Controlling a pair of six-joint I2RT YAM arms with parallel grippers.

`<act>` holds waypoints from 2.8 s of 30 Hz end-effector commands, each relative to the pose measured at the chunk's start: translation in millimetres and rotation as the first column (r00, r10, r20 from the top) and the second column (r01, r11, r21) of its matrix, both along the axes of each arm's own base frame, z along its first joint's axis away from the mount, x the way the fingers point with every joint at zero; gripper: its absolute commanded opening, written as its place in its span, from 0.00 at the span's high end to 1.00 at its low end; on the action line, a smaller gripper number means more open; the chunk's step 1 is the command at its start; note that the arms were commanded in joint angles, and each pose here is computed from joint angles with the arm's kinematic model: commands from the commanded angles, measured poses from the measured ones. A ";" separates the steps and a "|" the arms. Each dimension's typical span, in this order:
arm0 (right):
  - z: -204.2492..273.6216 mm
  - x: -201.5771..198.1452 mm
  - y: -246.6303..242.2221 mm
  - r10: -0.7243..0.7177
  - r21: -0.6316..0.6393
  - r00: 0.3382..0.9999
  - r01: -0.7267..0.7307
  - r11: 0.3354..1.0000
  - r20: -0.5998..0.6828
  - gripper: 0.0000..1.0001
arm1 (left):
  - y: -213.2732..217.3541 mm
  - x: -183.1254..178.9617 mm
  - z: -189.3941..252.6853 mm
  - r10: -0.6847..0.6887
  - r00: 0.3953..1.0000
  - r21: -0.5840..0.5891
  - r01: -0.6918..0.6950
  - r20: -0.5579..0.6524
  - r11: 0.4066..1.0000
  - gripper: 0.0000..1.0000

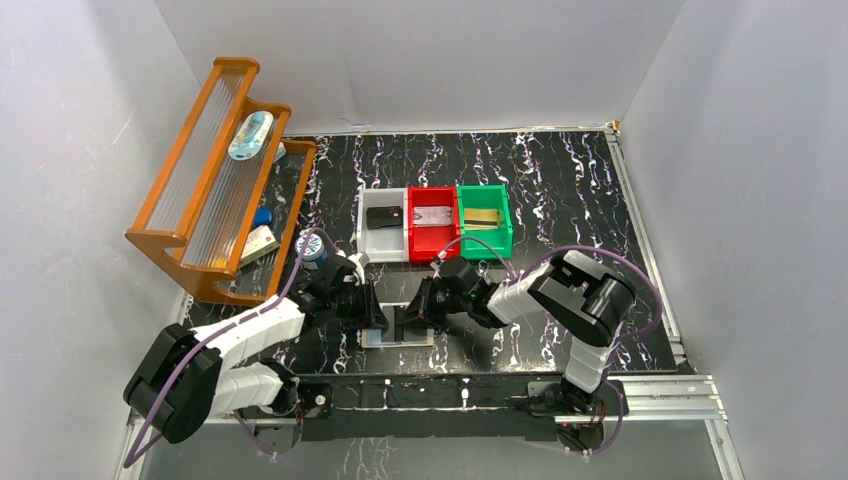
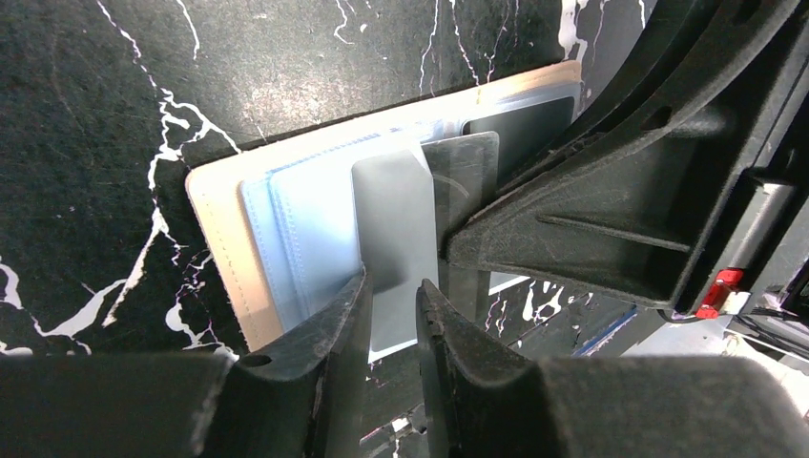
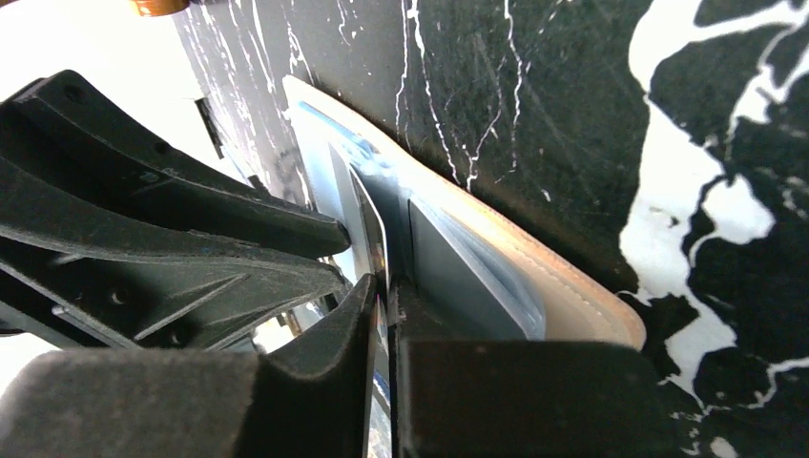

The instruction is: Take the credit cards out of the card holder

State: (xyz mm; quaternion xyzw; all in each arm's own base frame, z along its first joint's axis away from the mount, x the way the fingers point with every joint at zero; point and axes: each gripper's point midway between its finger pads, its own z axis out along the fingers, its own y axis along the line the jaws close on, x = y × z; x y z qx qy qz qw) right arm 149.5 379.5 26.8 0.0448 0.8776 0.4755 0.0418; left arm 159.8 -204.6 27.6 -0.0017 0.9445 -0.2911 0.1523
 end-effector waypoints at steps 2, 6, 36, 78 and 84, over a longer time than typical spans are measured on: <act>6.6 6.1 -4.2 -0.033 0.014 0.998 0.032 0.999 0.048 0.94 | 18.7 -14.8 -12.5 0.017 0.999 0.084 -0.013 -0.041 0.996 0.76; 15.8 3.9 -6.0 0.001 0.018 0.996 -0.003 1.000 0.088 1.00 | 20.6 -7.2 -5.8 0.046 0.999 0.087 -0.046 -0.001 0.995 0.77; 61.0 16.5 -45.4 -0.073 -0.032 0.959 0.085 0.996 0.275 1.00 | 24.1 11.8 22.4 0.127 0.986 0.061 -0.134 0.109 0.989 0.52; 186.7 9.5 -39.4 -0.092 0.451 0.868 -0.160 0.878 0.488 1.00 | -40.6 7.8 162.4 -0.117 0.956 -0.685 0.276 0.269 0.674 0.49; 196.3 8.7 -38.3 -0.108 0.560 0.892 -0.178 0.809 0.439 1.00 | -42.0 7.8 190.6 -0.087 0.944 -0.734 0.303 0.318 0.608 0.75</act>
